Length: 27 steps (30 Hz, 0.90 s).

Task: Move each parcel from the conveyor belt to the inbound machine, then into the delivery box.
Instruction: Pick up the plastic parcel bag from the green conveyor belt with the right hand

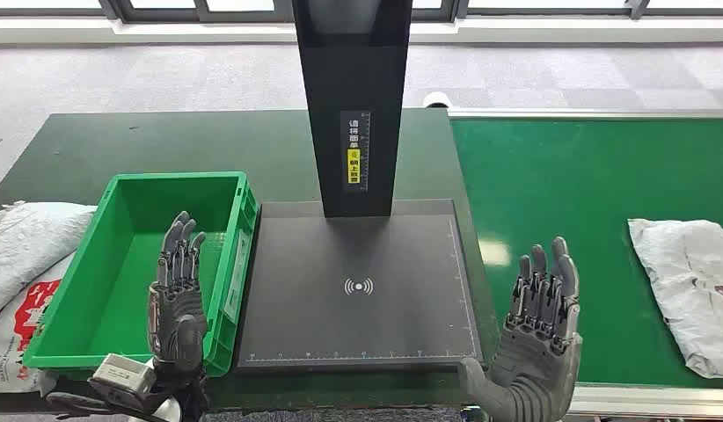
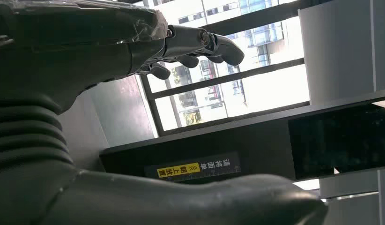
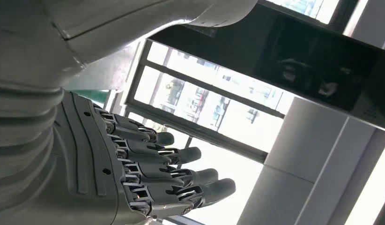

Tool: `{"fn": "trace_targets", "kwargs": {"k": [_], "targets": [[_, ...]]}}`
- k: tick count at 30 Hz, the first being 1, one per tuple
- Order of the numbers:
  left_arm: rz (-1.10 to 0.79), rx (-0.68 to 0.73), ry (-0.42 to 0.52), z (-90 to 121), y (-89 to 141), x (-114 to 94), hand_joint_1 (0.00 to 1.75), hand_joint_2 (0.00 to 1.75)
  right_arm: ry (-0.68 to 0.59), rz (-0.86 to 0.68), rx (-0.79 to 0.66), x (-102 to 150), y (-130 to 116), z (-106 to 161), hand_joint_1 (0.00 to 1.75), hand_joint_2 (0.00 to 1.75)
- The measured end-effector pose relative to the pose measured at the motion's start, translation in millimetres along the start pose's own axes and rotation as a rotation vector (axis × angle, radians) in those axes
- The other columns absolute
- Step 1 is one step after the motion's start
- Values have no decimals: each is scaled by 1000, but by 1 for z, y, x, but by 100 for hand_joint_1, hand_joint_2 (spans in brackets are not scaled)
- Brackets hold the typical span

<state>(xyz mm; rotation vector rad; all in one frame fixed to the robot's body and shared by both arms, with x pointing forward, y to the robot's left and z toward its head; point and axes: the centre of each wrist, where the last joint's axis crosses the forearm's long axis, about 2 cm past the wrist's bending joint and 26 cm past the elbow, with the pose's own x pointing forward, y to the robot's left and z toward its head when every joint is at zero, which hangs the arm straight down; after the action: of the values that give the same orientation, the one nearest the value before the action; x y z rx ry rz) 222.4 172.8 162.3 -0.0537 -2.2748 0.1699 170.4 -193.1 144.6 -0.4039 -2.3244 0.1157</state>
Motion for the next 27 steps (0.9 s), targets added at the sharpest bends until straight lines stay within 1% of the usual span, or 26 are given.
{"fn": "trace_targets", "kwargs": {"k": [1,5,8,11,14,18,22,25,27], "targets": [[-3,-1,0,1,0,0,0,0,8,1,-5,-1,-1,-1,0,175],[-18,0,-1,2,1,0,0,0,47,23,-38,-10,-8,-3,0,0],[-2,-1,0,2,1,0,0,0,66,41,-73,-14,-12,-4,0,0],[4,0,-22,2,3,0,0,0,76,48,-112,-19,-15,-6,0,0],[-8,5,-47,1,5,1,0,0,96,52,-92,-24,-16,-8,0,0],[-12,1,-54,0,5,1,0,0,119,76,-64,-31,-18,-7,0,0],[-12,-6,-54,0,5,1,0,0,141,107,-51,-35,-20,-6,0,175],[-15,-12,-54,-1,5,1,0,0,216,189,-34,-44,-24,-5,0,175],[-17,-10,-53,-1,5,0,0,0,288,280,-15,-56,-32,-4,0,175]]}}
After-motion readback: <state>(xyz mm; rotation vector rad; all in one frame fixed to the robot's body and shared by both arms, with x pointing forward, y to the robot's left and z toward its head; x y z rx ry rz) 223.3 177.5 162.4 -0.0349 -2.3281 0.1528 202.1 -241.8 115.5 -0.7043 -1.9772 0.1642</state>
